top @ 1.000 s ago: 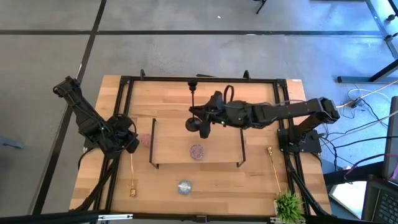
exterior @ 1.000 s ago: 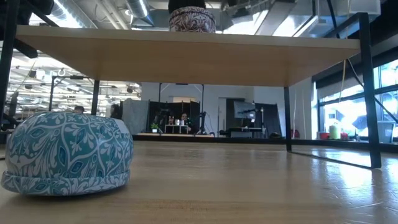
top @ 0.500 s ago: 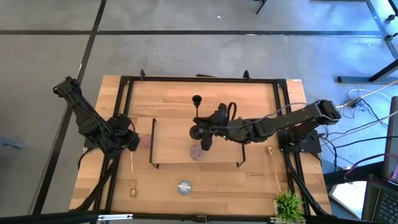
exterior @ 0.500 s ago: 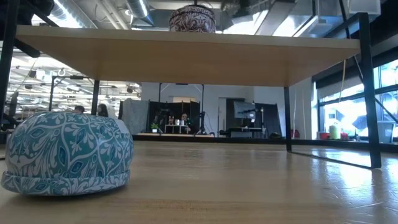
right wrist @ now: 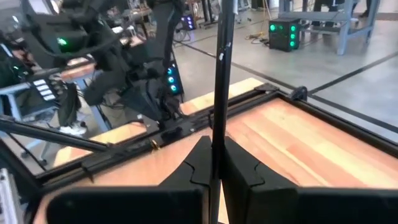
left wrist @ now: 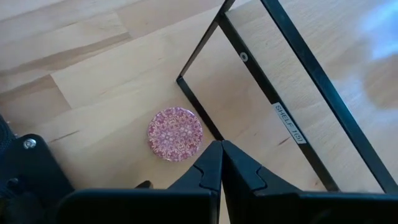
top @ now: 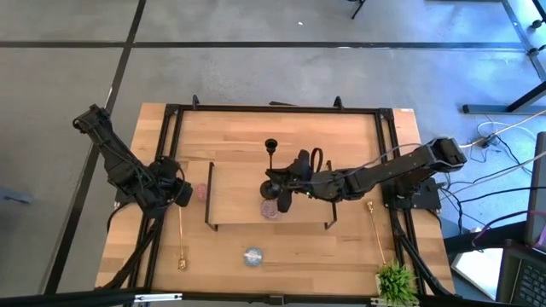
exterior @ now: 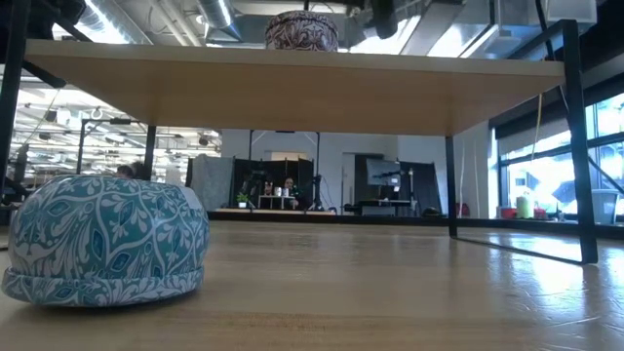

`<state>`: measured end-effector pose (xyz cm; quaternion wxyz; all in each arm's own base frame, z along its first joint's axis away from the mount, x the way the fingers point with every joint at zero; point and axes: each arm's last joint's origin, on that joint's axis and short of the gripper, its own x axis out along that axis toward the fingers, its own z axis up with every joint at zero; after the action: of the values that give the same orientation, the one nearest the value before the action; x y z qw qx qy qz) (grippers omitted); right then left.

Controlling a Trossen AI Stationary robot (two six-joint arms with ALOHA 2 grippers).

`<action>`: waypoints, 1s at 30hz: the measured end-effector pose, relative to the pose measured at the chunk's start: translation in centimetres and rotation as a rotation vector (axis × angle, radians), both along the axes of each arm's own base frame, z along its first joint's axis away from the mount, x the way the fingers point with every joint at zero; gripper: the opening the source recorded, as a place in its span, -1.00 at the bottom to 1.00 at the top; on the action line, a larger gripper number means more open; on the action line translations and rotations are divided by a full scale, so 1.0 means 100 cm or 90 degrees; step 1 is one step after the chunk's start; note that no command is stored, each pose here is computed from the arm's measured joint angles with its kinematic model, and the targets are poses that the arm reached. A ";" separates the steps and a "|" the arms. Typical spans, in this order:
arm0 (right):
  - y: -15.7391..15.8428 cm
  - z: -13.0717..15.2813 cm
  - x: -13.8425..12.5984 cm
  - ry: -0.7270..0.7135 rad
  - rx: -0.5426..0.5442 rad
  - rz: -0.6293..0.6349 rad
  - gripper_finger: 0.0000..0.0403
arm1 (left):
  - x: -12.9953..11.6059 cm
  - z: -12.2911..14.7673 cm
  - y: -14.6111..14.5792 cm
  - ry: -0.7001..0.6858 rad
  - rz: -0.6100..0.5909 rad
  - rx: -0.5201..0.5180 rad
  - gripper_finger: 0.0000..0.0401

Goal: Pick & Place candle stick holders
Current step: Put the black candle holder on the shelf

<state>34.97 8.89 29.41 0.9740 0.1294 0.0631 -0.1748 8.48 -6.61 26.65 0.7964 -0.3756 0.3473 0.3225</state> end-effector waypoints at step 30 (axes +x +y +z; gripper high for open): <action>0.006 -0.012 0.013 -0.034 -0.015 -0.039 -0.93 | 0.001 0.000 -0.002 0.008 -0.038 0.009 -0.99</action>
<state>36.27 9.44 28.24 0.9710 0.1244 0.0311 -0.2017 8.59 -6.78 26.68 0.8061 -0.3575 0.3612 0.3032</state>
